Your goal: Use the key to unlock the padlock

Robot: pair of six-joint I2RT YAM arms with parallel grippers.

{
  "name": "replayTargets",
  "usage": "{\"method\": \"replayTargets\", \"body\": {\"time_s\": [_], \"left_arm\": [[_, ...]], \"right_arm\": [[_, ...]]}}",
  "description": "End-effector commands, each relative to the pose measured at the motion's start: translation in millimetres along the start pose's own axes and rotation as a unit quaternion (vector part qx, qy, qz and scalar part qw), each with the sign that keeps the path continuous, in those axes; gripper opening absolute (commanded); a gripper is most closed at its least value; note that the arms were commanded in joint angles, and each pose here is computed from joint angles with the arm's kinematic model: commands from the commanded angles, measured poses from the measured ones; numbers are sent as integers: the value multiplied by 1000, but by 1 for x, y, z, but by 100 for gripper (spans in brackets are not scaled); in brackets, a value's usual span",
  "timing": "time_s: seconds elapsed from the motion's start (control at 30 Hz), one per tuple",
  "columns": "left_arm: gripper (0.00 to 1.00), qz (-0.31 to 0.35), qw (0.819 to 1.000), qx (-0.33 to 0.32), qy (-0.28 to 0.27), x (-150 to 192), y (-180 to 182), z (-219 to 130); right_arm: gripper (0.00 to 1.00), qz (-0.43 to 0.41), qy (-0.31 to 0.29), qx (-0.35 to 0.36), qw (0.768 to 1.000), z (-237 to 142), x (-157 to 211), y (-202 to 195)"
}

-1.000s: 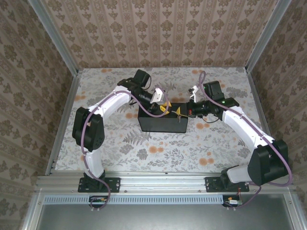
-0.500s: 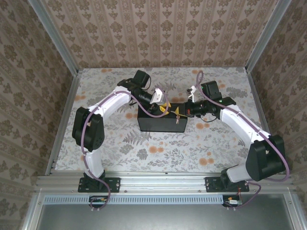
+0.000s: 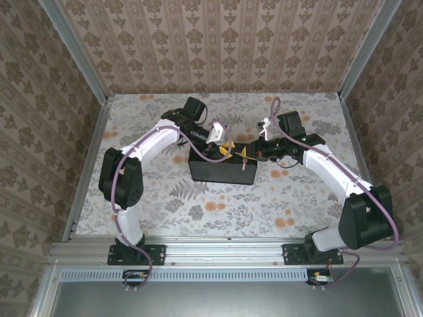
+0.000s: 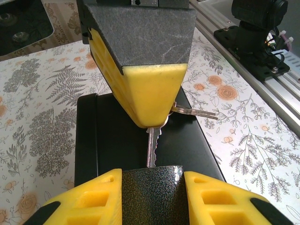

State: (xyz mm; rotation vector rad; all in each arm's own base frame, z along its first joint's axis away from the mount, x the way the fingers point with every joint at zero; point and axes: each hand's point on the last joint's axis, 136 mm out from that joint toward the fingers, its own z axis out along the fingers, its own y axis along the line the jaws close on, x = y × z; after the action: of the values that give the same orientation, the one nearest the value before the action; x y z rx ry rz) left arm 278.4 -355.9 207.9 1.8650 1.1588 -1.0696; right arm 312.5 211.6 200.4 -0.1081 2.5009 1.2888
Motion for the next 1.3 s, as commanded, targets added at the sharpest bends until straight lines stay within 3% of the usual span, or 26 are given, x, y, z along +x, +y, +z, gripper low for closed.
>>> {"method": "replayTargets", "body": {"time_s": [0.0, 0.83, 1.27], "left_arm": [[20, 29, 999, -9, -34, -30, -3, -15], [19, 27, 999, -8, -33, -31, -2, -14], [17, 20, 999, -9, -33, -28, -1, -15]], "right_arm": [[0, -8, -2, -7, 1000, -3, 1, 2], [0, -31, -15, -32, 999, -5, -1, 19], [0, -22, -2, -12, 1000, -2, 8, 4]]}}
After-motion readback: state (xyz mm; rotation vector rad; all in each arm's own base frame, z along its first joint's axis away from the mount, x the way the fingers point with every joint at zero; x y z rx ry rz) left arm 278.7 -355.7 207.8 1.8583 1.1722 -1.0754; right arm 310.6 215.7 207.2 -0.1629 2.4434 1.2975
